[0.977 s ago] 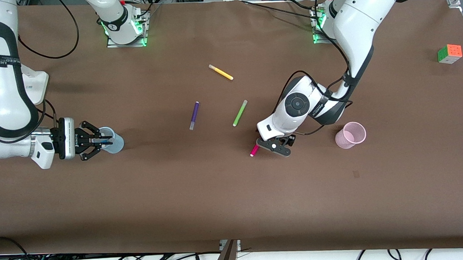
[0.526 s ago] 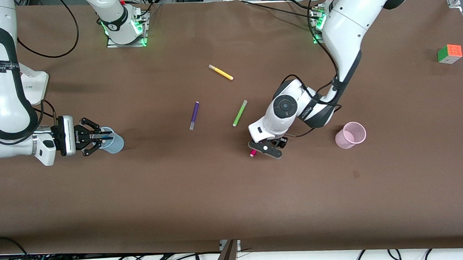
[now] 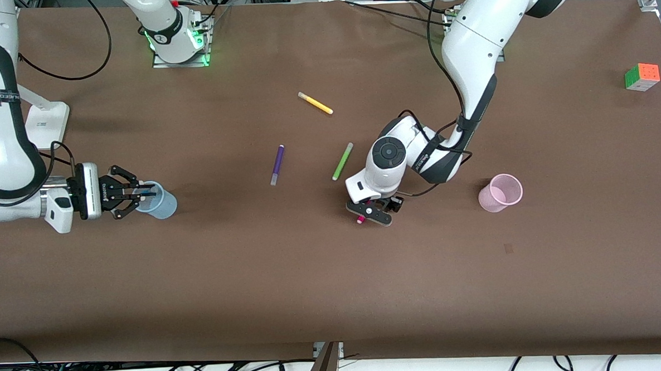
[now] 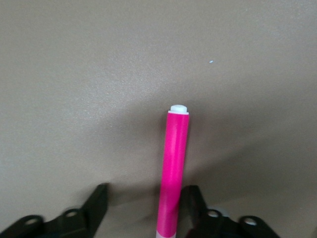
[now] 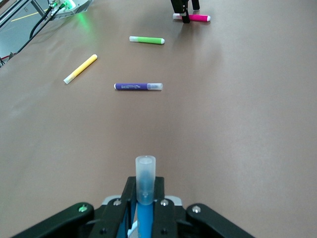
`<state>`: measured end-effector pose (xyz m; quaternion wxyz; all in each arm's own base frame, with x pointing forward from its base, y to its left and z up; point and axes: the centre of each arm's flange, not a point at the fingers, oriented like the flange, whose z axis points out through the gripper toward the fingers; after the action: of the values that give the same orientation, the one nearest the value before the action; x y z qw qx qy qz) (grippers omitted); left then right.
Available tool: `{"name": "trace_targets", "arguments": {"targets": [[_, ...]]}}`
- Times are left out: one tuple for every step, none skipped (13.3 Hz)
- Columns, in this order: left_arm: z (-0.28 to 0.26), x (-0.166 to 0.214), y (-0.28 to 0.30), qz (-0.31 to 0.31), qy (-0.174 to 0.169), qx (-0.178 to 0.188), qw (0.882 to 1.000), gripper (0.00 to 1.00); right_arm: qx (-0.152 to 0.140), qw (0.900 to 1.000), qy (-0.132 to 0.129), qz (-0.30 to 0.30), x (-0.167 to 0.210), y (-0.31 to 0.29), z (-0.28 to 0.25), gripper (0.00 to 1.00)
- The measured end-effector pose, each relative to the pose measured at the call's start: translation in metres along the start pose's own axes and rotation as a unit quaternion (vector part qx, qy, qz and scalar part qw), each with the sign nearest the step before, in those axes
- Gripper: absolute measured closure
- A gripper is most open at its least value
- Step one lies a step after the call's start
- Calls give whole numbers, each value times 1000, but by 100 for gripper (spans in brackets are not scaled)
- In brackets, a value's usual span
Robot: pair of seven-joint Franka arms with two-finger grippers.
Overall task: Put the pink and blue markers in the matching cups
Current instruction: 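Hold the blue marker over the blue cup while the left gripper grasps pink, then drop the blue marker into the blue cup while the left gripper carries pink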
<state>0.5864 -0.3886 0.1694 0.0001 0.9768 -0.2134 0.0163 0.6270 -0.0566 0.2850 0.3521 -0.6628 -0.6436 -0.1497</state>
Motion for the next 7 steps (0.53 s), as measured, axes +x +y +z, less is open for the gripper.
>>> {"name": "trace_targets", "arguments": {"targets": [[-2, 1, 0, 0, 2, 0, 1000, 42, -2, 1000, 3, 2, -1, 0, -1, 69], [-4, 3, 0, 0, 4, -1, 1000, 56, -7, 1000, 11, 3, 0, 0, -2, 59], [-4, 4, 0, -1, 5, -1, 1000, 67, -12, 1000, 17, 6, 2, 1, -4, 48], [-5, 4, 0, -1, 6, 0, 1000, 76, -16, 999, 20, 20, 5, 2, -7, 36], [-5, 5, -2, -2, 6, 0, 1000, 82, -20, 999, 20, 45, 9, 3, -12, 26], [-6, 6, -5, -4, 7, 2, 1000, 82, -25, 996, 19, 78, 16, 5, -18, 15], [-7, 8, -12, -8, 9, 3, 1000, 82, -31, 993, 18, 116, 26, 8, -25, 6]]}}
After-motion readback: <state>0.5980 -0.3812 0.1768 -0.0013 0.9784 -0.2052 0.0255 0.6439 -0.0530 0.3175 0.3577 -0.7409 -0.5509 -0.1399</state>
